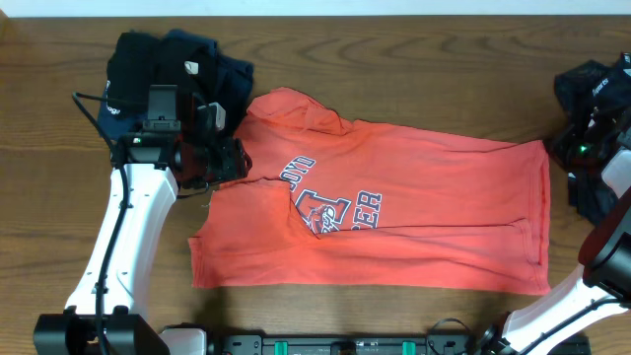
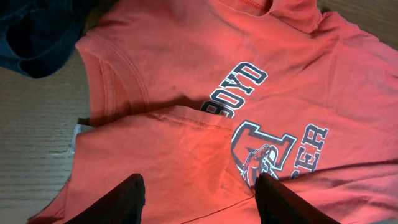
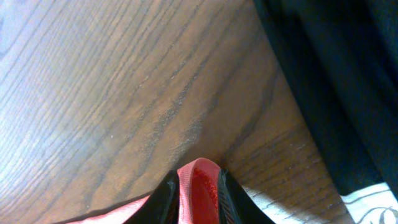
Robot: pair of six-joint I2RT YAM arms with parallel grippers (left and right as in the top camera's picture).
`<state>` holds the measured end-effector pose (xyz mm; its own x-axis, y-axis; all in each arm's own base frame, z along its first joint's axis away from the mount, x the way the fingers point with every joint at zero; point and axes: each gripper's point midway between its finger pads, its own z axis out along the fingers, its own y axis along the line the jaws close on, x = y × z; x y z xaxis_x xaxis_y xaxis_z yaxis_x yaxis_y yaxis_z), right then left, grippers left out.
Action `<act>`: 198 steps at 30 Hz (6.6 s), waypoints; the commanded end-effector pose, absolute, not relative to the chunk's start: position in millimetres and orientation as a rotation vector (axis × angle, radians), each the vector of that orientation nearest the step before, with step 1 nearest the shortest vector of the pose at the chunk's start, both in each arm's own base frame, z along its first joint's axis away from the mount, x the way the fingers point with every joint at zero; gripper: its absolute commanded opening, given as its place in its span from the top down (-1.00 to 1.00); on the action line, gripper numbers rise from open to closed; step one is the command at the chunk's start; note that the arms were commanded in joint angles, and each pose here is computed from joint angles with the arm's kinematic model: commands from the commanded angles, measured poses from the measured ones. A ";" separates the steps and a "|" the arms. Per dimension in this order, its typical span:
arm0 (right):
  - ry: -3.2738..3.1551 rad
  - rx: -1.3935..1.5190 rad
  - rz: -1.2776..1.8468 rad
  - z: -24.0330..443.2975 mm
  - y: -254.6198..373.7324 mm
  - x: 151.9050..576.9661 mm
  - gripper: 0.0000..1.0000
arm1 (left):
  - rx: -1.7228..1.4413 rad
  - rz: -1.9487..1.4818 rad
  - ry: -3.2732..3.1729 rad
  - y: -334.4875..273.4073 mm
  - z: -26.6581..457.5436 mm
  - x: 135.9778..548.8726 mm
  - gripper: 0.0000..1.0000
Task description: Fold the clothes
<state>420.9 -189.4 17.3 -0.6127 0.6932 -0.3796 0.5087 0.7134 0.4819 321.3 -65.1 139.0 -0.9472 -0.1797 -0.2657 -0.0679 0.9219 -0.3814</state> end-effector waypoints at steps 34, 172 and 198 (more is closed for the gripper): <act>2.337 0.798 0.559 32.1 -169.1 433.8 0.98 | -0.147 -0.547 2.773 -67.1 142.6 323.2 -0.18; 2.354 0.788 0.409 123.7 -177.3 374.5 0.97 | -0.042 -0.502 2.698 -74.1 155.6 373.2 0.88; 2.386 0.860 0.319 116.1 -187.3 364.8 0.98 | -0.146 -0.520 2.802 -70.2 192.7 294.4 0.88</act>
